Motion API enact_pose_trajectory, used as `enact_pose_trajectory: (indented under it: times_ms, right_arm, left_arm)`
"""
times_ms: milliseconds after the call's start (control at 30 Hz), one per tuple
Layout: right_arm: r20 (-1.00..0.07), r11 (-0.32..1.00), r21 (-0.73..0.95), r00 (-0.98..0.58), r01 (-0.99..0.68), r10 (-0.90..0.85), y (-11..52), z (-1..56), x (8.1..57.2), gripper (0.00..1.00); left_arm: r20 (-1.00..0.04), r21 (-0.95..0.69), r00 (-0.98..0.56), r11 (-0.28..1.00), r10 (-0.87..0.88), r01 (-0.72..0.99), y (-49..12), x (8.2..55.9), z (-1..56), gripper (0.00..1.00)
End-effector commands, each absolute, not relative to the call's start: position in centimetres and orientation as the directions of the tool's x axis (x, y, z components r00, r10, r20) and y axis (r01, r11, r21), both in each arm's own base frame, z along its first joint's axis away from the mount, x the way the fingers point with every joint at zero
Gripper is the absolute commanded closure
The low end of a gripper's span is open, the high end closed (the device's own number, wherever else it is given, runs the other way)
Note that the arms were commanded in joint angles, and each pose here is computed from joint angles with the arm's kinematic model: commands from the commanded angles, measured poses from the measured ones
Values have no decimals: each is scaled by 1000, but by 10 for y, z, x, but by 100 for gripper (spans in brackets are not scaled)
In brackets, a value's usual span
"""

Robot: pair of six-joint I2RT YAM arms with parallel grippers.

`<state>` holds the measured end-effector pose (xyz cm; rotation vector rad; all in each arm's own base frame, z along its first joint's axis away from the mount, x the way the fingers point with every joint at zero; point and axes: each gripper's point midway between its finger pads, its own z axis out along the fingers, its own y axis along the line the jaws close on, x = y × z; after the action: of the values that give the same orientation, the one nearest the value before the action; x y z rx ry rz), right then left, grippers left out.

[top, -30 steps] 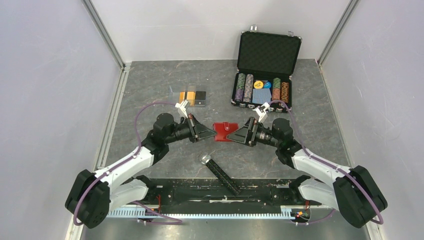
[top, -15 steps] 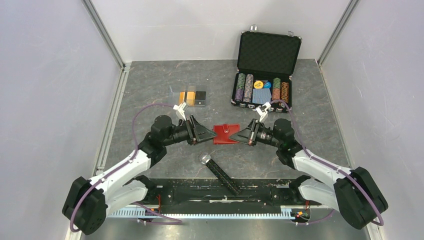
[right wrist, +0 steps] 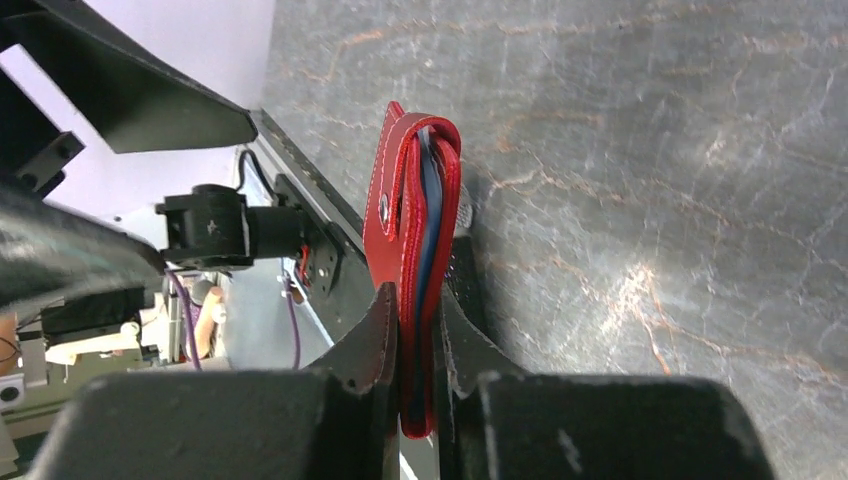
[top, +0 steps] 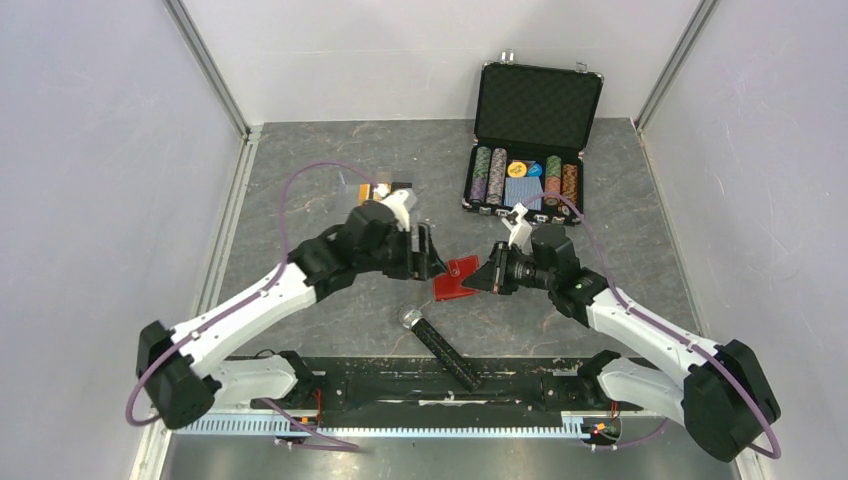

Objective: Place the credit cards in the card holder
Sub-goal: Open the card holder at the center of the board.

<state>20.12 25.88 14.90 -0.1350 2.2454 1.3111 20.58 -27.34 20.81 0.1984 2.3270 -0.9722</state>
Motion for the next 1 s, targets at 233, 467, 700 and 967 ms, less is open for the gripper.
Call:
enact_pose_trajectory:
  times_ms: [233, 467, 700, 967]
  right_arm:
    - [-504, 576, 735, -857, -359, 108, 259, 145, 195, 100]
    - [-499, 573, 734, -862, -364, 90, 259, 144, 190, 100]
    - [-496, 562, 737, -866, -375, 73, 259, 145, 185, 100]
    - [-488, 563, 735, -871, -378, 53, 258, 143, 179, 100]
  left_arm:
    - [-625, -195, -712, 820, 319, 538, -318, 195, 164, 23]
    - [-608, -108, -716, 857, 344, 504, -324, 208, 142, 27]
    - [-596, -33, -720, 885, 356, 465, -323, 222, 125, 32]
    - [-586, -1, -735, 906, 342, 423, -323, 236, 109, 44]
